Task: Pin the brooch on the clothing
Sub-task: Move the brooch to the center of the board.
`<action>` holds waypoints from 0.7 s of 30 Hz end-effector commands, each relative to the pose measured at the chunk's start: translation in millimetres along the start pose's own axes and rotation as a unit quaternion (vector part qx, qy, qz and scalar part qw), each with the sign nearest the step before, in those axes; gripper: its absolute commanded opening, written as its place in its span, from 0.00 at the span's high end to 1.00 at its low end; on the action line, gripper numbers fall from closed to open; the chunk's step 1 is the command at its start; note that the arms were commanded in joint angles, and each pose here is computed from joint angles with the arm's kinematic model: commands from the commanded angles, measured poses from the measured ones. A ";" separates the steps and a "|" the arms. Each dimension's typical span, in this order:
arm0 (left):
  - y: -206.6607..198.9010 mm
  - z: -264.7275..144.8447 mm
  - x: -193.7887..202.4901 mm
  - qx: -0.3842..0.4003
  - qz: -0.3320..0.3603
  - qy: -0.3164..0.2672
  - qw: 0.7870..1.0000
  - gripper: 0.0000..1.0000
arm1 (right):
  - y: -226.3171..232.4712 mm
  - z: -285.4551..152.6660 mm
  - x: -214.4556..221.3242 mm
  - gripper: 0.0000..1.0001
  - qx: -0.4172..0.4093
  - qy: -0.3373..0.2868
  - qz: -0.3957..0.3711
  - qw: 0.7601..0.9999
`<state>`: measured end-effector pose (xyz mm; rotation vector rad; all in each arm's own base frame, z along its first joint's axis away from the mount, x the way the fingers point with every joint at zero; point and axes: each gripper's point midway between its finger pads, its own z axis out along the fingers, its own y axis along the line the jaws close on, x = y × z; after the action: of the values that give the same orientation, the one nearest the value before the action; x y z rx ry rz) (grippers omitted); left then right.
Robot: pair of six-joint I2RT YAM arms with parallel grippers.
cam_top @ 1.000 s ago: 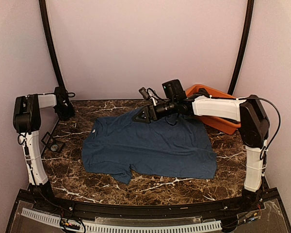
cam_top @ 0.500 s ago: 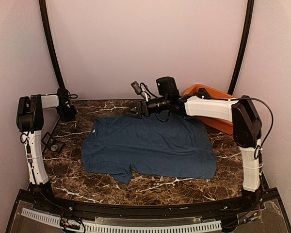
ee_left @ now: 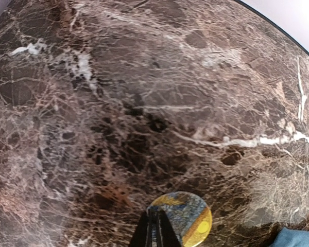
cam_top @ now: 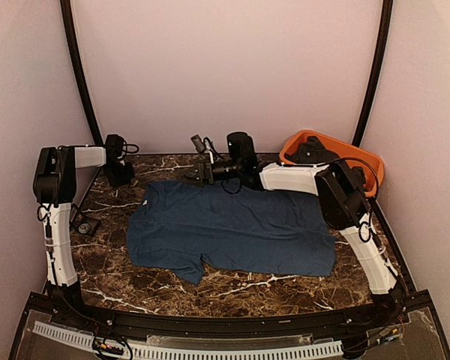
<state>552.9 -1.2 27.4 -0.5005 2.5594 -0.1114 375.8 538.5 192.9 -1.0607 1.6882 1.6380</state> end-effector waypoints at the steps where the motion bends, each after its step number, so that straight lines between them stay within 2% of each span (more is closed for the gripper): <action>1: 6.7 16.9 78.3 -0.022 0.027 0.122 0.992 0.97 | -3.6 7.2 -5.3 0.27 -0.031 -0.021 0.016 0.999; 10: -7.0 20.3 75.8 0.005 0.029 0.118 0.993 0.98 | -21.2 0.2 -13.2 0.26 -0.003 -0.053 0.012 0.998; 18: -25.5 22.3 79.6 0.046 0.035 0.128 0.990 0.98 | -69.9 -1.8 -22.4 0.30 0.035 -0.095 0.098 0.990; 21: -39.0 22.4 85.0 0.063 0.045 0.133 0.988 0.98 | -78.8 -6.8 -21.7 0.29 0.067 -0.095 0.104 0.988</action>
<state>555.2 -26.1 29.6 -0.4179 2.5705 -0.2144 435.9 545.9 175.0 -0.7734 1.7404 1.7105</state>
